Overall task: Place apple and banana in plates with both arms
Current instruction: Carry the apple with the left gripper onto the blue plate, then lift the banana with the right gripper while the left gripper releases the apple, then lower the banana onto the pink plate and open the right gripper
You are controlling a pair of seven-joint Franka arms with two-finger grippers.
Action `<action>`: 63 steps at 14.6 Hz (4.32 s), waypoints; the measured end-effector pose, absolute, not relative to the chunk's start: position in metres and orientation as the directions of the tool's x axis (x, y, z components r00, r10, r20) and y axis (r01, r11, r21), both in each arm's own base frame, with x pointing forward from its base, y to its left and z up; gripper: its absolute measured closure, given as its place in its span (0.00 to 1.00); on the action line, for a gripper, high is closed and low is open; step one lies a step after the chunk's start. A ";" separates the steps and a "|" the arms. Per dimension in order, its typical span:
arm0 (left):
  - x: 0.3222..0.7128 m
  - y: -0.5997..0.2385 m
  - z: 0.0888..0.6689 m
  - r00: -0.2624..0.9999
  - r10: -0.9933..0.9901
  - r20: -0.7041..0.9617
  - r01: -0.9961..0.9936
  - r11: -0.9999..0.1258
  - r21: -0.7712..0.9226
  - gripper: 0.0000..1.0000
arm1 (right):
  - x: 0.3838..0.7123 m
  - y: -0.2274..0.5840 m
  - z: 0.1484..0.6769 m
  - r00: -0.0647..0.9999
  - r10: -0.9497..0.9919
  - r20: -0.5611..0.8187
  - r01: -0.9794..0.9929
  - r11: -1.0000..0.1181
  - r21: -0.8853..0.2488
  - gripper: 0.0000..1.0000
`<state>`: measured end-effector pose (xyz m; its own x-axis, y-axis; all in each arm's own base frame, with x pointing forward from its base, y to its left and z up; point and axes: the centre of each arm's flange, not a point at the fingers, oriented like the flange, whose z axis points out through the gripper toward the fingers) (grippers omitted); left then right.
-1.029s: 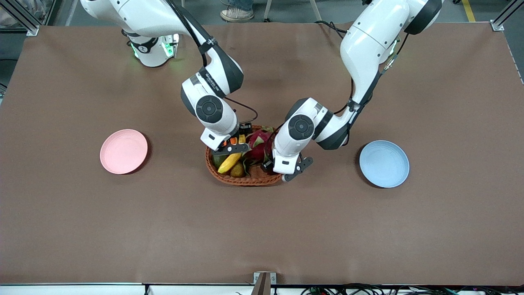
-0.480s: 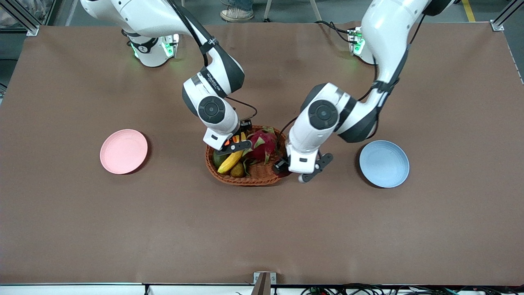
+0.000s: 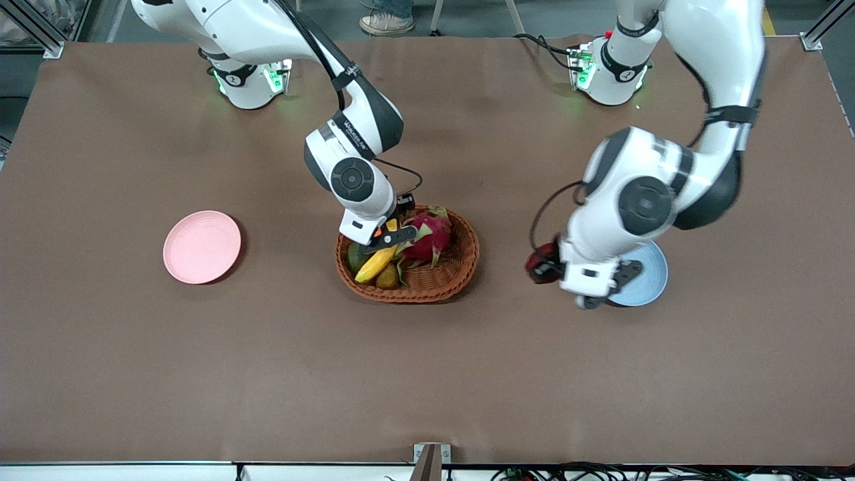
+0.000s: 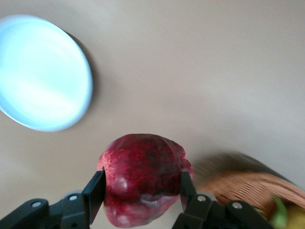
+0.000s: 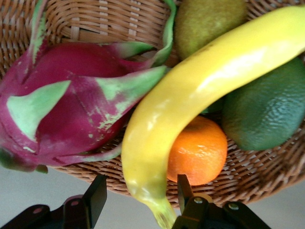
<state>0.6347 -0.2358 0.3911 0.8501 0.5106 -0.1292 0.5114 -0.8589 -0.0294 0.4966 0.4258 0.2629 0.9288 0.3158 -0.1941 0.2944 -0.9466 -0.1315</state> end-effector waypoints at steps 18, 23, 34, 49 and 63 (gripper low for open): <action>0.624 -0.102 0.222 0.884 0.443 -0.148 0.349 -0.837 -0.421 0.33 | 0.498 0.425 0.260 0.898 0.406 -0.169 0.392 -0.913 -0.108 0.56; 0.626 -0.108 0.227 0.892 0.431 -0.135 0.343 -0.841 -0.419 0.08 | 0.502 0.424 0.260 0.889 0.428 -0.160 0.415 -0.903 -0.109 0.64; 0.646 -0.152 0.387 0.922 0.385 0.046 0.380 -0.876 -0.296 0.00 | 0.614 0.193 0.366 0.944 0.180 -0.278 0.162 -0.983 -0.086 0.64; 0.556 -0.104 0.634 0.995 0.087 0.040 0.089 -0.995 -0.042 0.00 | 0.511 -0.017 0.305 0.887 0.386 -0.253 0.384 -0.921 -0.060 0.64; 0.497 -0.080 0.657 0.999 0.029 -0.027 0.028 -1.000 -0.013 0.00 | 0.486 -0.042 0.231 0.890 0.428 -0.155 0.425 -0.904 -0.050 0.28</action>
<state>0.4972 -0.0799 0.6572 0.9992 0.0287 -0.0274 0.0284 -0.9995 -0.0125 0.4865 -0.0418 0.2310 0.8905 0.4279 -0.1546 0.4255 -0.9036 -0.0503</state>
